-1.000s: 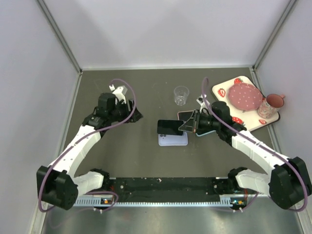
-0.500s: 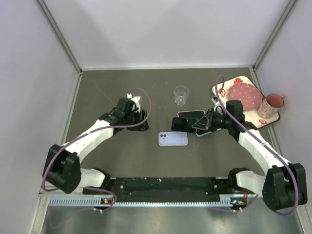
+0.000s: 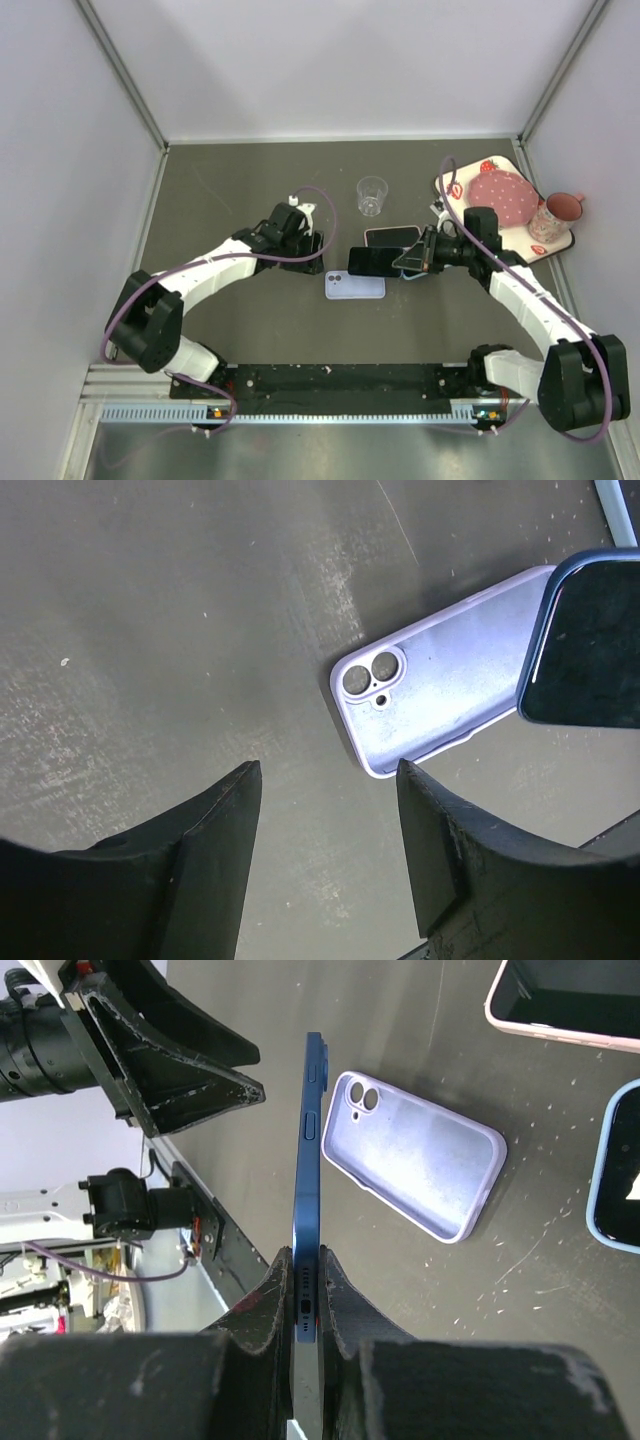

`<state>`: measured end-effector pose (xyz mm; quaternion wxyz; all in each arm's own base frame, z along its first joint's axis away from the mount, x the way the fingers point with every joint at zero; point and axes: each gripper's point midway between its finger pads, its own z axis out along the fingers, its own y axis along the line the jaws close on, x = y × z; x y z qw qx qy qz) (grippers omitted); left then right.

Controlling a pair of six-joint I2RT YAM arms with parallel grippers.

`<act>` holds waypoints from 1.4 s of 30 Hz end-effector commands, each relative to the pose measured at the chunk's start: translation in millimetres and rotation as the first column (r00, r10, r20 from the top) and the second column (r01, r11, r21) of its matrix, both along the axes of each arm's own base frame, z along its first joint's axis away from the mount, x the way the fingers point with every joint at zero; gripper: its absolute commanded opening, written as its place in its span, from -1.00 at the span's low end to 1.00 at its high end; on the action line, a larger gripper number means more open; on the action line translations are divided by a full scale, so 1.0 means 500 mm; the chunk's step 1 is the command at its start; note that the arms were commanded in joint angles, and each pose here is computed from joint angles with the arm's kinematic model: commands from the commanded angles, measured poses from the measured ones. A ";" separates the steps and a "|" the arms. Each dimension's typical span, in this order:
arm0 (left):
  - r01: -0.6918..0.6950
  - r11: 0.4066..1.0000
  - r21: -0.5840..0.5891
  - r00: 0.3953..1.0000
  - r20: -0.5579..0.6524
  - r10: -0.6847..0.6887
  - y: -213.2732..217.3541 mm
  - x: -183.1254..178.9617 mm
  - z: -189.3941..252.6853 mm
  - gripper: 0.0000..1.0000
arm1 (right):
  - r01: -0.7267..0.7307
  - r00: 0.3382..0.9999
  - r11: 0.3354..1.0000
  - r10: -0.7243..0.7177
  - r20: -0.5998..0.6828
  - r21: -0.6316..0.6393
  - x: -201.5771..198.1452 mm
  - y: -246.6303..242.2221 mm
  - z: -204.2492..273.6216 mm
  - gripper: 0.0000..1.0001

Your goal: Put the phone into the phone case

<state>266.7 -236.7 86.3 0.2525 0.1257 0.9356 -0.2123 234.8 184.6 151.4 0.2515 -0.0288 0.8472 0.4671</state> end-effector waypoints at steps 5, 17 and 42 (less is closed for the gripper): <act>-0.023 0.999 -0.025 0.999 0.031 0.024 -0.012 0.024 0.011 0.23 | -0.101 0.995 0.991 0.099 0.022 0.083 0.017 0.027 0.016 -1.00; -0.027 1.000 -0.001 1.000 0.006 0.027 -0.006 0.019 -0.020 0.22 | -0.154 0.987 0.984 0.158 -0.041 0.086 0.024 0.063 -0.014 -1.00; -0.038 0.999 0.027 0.999 -0.031 0.038 0.006 0.004 -0.066 0.20 | -0.206 0.955 0.977 0.213 -0.204 0.058 0.019 0.102 -0.114 -1.00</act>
